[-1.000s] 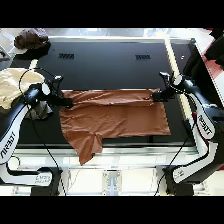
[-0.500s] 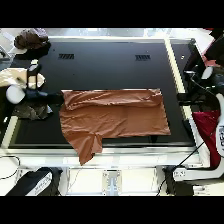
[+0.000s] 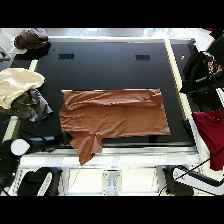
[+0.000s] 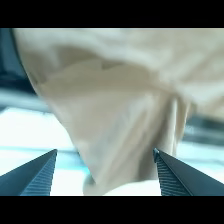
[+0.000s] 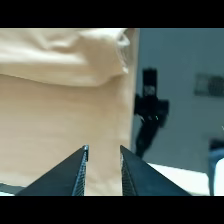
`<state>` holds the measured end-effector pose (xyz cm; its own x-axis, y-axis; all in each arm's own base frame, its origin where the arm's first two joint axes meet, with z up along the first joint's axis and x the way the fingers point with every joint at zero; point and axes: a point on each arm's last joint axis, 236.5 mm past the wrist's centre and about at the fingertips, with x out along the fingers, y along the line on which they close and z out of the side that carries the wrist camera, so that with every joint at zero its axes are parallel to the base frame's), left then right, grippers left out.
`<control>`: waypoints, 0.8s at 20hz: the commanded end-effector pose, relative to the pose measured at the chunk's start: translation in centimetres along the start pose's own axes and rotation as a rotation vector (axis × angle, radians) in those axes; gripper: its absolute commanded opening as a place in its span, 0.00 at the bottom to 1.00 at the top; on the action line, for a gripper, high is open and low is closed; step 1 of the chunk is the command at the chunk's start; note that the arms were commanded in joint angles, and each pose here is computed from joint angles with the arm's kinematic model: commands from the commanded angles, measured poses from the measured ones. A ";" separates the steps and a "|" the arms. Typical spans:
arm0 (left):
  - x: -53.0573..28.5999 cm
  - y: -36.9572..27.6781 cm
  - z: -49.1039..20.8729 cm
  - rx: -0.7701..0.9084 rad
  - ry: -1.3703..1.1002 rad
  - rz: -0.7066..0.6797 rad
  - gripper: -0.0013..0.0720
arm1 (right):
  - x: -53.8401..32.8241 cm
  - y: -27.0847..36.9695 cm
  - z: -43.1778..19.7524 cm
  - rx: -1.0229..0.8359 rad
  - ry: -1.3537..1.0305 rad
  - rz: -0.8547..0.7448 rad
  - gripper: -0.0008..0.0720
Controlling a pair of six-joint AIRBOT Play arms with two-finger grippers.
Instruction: Fold the shirts.
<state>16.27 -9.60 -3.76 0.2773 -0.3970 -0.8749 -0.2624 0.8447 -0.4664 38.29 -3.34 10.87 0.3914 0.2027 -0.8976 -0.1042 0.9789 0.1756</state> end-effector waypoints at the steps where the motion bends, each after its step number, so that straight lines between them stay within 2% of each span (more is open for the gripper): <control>1: 2.8 0.0 -4.4 -0.137 0.125 -0.082 0.97 | -0.8 1.4 0.7 -0.020 -0.046 0.046 0.35; 7: 3.5 0.3 -5.5 -0.177 0.160 -0.085 0.97 | -0.8 1.4 0.8 -0.020 -0.049 0.046 0.35; 9: 4.0 0.3 -6.4 -0.204 0.189 -0.102 0.91 | -0.8 1.5 0.8 -0.019 -0.048 0.047 0.35; 11: 4.5 0.4 -6.7 -0.224 0.196 -0.111 0.89 | -0.8 1.5 0.8 -0.019 -0.048 0.047 0.35; 13: 4.9 0.4 -5.0 -0.235 0.122 -0.124 0.89 | -0.8 1.5 0.8 -0.019 -0.048 0.048 0.35; 15: 5.3 0.4 -3.5 -0.249 0.064 -0.129 0.81 | -0.8 1.5 0.8 -0.019 -0.049 0.047 0.35; 16: 5.5 0.6 -3.5 -0.254 0.071 -0.121 0.81 | -0.8 1.5 0.8 -0.019 -0.050 0.047 0.35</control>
<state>13.00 -12.87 -8.94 0.2069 -0.5367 -0.8180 -0.4463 0.6923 -0.5670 38.53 -2.05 12.18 0.4286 0.2496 -0.8683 -0.1414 0.9678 0.2084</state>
